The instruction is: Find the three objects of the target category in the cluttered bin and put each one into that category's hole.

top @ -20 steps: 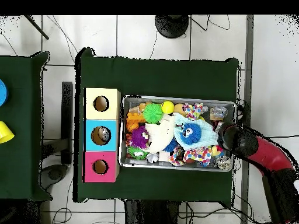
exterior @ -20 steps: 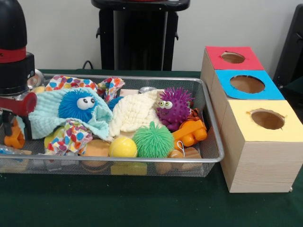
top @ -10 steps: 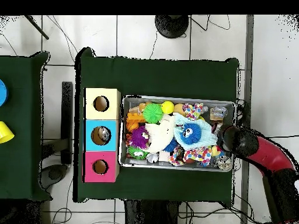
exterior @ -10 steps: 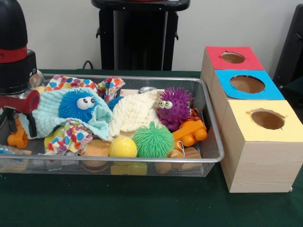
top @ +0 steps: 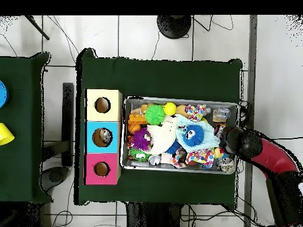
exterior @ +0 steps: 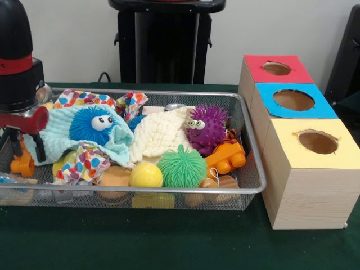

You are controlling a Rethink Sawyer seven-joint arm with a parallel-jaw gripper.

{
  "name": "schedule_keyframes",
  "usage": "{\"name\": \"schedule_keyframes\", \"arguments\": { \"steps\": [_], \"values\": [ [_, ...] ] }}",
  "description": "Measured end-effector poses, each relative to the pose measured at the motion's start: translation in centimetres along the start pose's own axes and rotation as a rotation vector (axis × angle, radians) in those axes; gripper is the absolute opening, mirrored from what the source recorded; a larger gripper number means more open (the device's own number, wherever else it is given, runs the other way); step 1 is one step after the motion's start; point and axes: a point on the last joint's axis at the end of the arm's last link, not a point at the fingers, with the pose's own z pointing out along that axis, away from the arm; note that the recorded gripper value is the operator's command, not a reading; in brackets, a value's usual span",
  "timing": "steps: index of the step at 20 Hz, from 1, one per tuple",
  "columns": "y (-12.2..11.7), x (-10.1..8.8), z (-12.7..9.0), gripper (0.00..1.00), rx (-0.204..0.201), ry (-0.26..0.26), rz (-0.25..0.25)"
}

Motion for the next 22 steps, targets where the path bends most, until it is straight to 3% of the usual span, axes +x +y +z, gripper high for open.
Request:
{"name": "schedule_keyframes", "arguments": {
  "steps": [9, 22],
  "values": [
    [-0.2, -0.3, 0.1, 1.00, 0.001, 0.004, 0.004],
    [-1.5, -2.0, 0.7, 1.00, 0.006, 0.052, 0.023]
  ]
}}
